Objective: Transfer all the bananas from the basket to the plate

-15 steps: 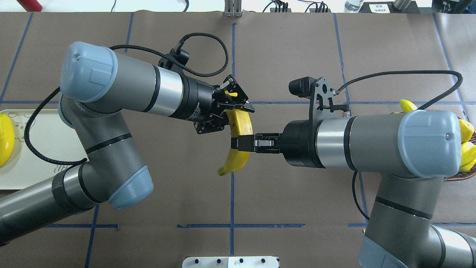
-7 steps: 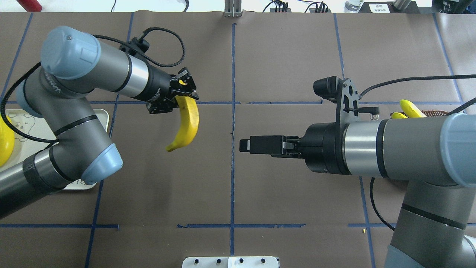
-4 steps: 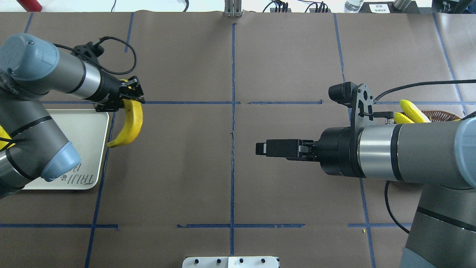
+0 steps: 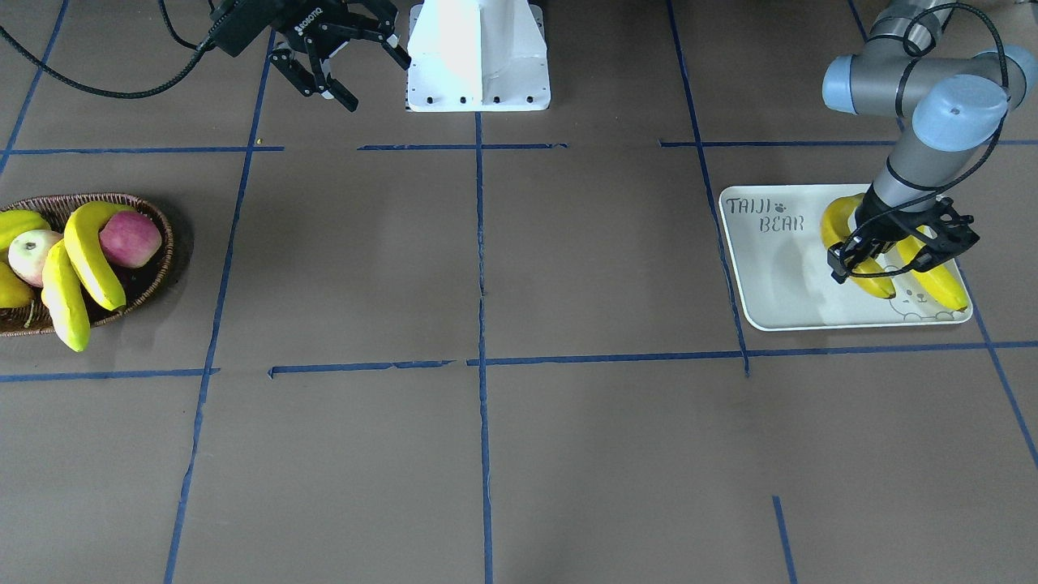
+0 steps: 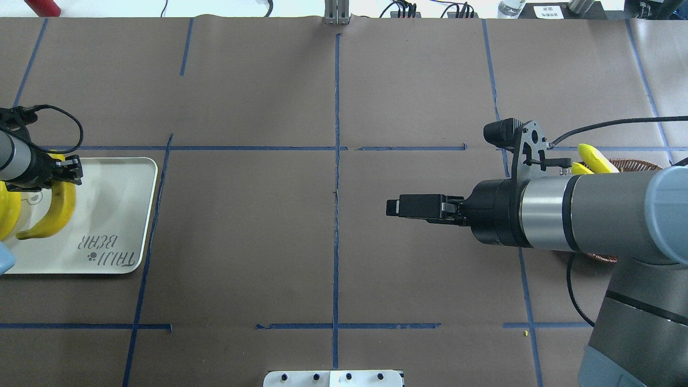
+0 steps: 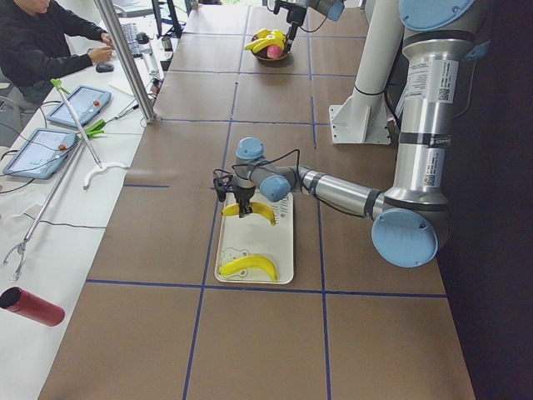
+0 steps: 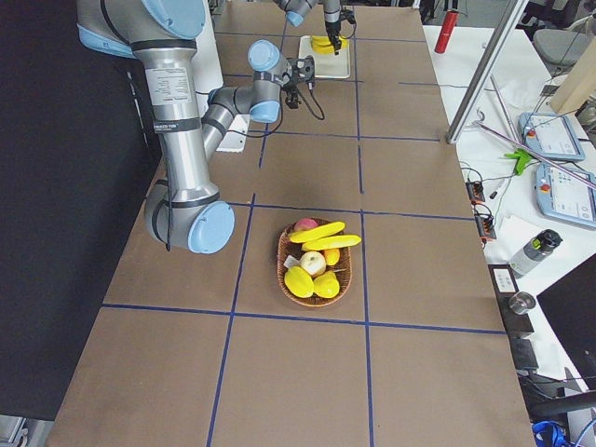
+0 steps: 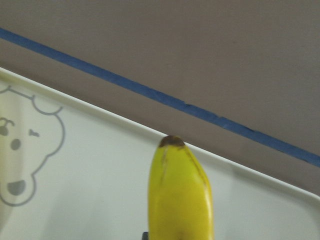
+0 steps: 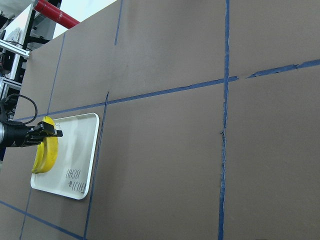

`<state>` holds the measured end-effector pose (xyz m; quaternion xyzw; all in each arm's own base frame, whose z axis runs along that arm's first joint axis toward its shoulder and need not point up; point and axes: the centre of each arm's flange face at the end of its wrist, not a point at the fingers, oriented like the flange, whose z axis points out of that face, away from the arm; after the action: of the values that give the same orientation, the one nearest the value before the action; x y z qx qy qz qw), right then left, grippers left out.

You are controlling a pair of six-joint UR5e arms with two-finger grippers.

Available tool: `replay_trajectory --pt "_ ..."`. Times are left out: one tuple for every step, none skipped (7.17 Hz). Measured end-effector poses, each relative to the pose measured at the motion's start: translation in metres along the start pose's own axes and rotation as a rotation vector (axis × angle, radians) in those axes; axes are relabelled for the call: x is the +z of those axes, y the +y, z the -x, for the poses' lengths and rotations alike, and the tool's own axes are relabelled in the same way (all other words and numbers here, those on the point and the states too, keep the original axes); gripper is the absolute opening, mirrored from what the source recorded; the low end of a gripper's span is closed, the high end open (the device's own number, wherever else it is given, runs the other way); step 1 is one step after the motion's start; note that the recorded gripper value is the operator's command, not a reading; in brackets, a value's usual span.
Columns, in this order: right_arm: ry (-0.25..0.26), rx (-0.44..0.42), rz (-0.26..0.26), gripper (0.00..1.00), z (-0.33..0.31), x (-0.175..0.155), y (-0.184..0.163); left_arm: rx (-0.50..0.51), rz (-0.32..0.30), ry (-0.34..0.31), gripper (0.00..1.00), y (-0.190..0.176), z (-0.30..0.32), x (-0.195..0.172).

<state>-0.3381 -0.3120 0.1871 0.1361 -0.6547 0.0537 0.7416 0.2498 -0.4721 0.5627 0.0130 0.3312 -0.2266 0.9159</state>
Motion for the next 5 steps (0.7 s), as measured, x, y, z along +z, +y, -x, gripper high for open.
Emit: replay_trajectory --pt "0.001 0.0 -0.001 1.0 0.0 0.0 0.0 -0.006 -0.02 -0.034 0.0 -0.002 0.012 0.01" --pt "0.001 0.0 -0.001 1.0 0.0 0.0 0.0 -0.01 -0.041 -0.058 0.05 -0.005 0.019 0.016" --pt "0.001 0.0 -0.002 1.0 0.0 0.0 0.0 -0.011 -0.052 -0.071 0.21 -0.006 0.023 0.02" --pt "0.001 -0.001 -0.002 1.0 0.0 0.0 0.0 0.004 -0.055 -0.077 0.53 -0.007 0.025 0.021" --pt "0.0 -0.001 -0.002 1.0 0.0 0.0 0.0 0.053 -0.054 -0.083 0.99 -0.007 0.029 0.022"
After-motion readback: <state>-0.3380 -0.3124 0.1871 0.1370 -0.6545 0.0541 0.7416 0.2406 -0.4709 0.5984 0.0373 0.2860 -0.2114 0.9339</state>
